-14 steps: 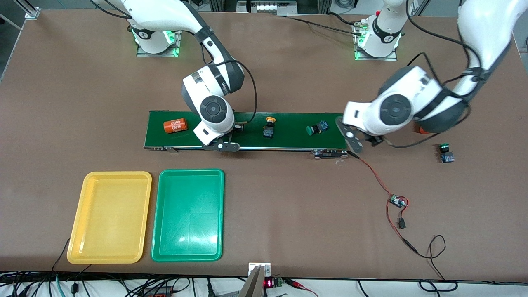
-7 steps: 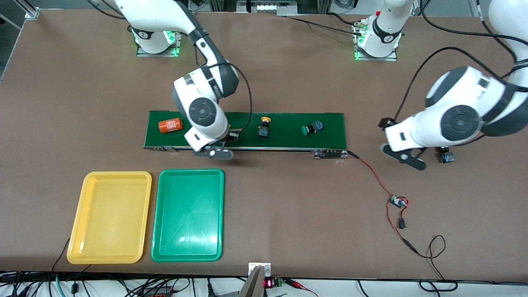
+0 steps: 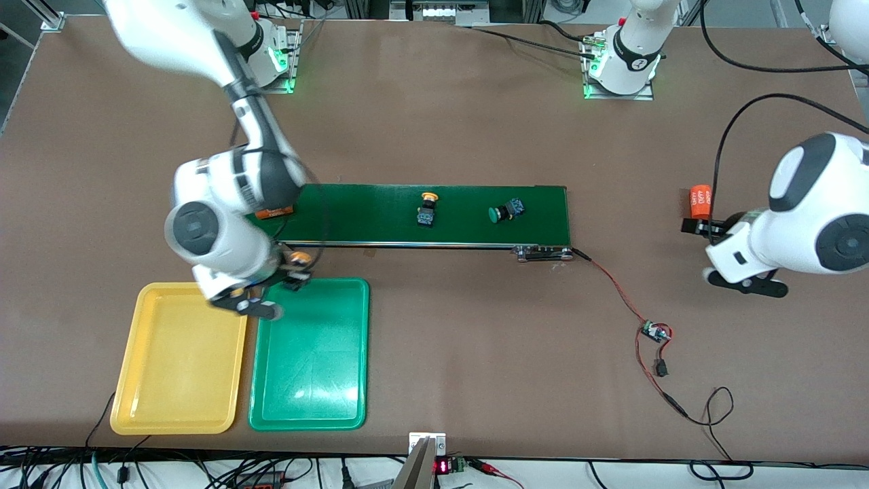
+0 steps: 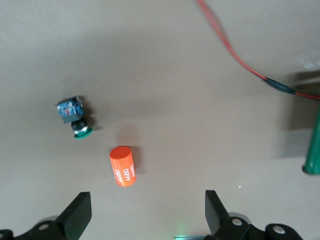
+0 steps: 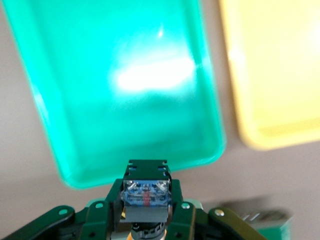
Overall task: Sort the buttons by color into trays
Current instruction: 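Carry the yellow button to the yellow tray while the left gripper withdraws, then release the yellow button in the yellow tray and raise the right gripper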
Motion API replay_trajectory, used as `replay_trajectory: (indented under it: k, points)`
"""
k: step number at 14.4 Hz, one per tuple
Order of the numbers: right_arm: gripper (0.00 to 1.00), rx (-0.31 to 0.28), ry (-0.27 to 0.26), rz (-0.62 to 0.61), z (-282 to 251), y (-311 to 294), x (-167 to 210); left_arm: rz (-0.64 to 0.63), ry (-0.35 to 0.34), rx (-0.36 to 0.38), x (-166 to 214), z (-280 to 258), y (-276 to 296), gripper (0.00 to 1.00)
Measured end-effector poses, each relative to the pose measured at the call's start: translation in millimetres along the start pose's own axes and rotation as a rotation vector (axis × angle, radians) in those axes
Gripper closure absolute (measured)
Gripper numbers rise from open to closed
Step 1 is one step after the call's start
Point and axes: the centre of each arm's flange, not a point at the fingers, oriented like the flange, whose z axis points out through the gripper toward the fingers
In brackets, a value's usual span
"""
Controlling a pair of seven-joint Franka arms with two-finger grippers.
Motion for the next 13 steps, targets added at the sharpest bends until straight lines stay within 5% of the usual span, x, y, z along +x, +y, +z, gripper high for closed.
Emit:
replay_trajectory:
  k: [7,10,13]
  points:
    - [0.59,-0.171,0.09,-0.285,87,103,69,-0.122,0.173,0.083,24,92,-91,0.0]
    - [0.59,-0.19,0.099,-0.369,99,126,79,-0.117,0.268,0.081,18,143,-129,0.0]
    - [0.54,-0.187,0.139,-0.389,97,136,86,-0.144,0.263,0.016,7,185,-131,0.0]
